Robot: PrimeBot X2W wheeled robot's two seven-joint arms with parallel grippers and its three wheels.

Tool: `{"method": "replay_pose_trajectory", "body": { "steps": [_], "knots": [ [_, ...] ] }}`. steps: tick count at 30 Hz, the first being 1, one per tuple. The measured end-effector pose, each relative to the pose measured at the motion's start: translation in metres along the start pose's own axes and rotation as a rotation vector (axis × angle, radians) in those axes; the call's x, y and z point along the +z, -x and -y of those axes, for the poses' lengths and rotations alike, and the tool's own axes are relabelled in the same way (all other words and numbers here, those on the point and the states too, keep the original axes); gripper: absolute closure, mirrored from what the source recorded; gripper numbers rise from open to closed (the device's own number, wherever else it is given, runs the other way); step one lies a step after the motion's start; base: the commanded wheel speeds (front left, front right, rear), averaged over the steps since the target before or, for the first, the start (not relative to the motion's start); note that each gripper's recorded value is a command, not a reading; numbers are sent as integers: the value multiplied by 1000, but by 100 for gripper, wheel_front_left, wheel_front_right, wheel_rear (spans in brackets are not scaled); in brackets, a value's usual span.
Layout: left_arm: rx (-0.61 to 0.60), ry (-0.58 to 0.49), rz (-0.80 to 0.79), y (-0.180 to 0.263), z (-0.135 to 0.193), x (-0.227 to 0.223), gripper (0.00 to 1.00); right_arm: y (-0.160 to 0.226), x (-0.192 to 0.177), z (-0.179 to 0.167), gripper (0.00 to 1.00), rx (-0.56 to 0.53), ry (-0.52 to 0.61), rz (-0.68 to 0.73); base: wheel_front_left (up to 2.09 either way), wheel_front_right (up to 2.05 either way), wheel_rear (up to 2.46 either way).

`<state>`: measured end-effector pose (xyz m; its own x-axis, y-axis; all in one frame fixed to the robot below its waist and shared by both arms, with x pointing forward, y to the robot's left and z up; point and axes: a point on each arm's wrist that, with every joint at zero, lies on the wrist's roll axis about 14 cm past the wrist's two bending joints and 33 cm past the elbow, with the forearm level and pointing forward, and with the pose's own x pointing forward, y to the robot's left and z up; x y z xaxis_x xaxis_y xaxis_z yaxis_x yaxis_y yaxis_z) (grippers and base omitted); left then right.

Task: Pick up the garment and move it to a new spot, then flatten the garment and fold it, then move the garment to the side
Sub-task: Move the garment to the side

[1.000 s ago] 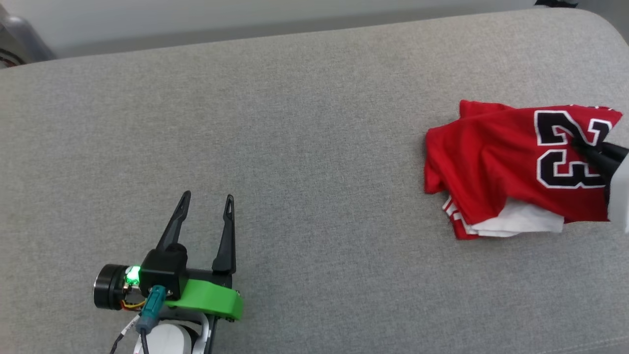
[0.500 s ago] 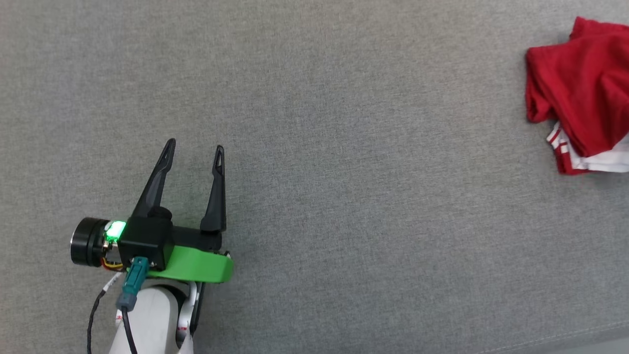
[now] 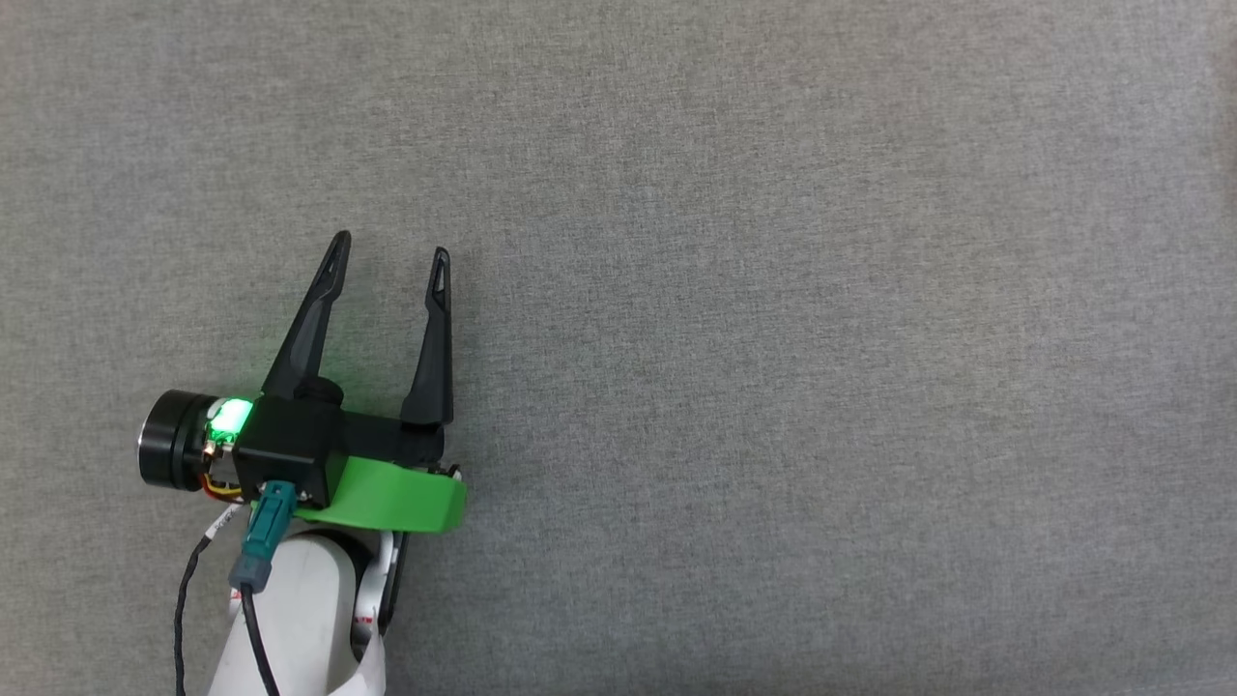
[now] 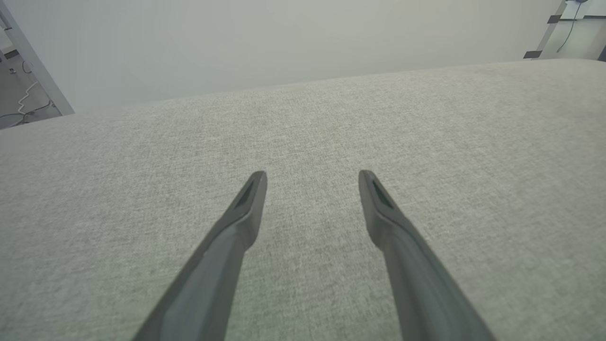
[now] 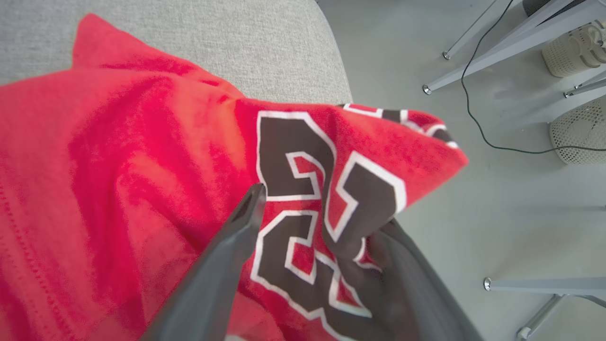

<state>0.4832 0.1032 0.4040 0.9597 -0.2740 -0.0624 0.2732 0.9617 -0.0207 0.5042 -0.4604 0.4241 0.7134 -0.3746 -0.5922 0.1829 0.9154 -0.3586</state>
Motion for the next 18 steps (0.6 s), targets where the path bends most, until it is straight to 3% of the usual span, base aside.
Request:
{"method": "replay_pose_trajectory", "body": {
  "steps": [9,18],
  "knots": [
    [25,-7,47,12,0,29,0,37,54,41,0,-94,72,290,0,0,0],
    [85,-7,65,46,-8,51,0,102,116,34,0,-71,9,703,0,0,0]
  ]
}}
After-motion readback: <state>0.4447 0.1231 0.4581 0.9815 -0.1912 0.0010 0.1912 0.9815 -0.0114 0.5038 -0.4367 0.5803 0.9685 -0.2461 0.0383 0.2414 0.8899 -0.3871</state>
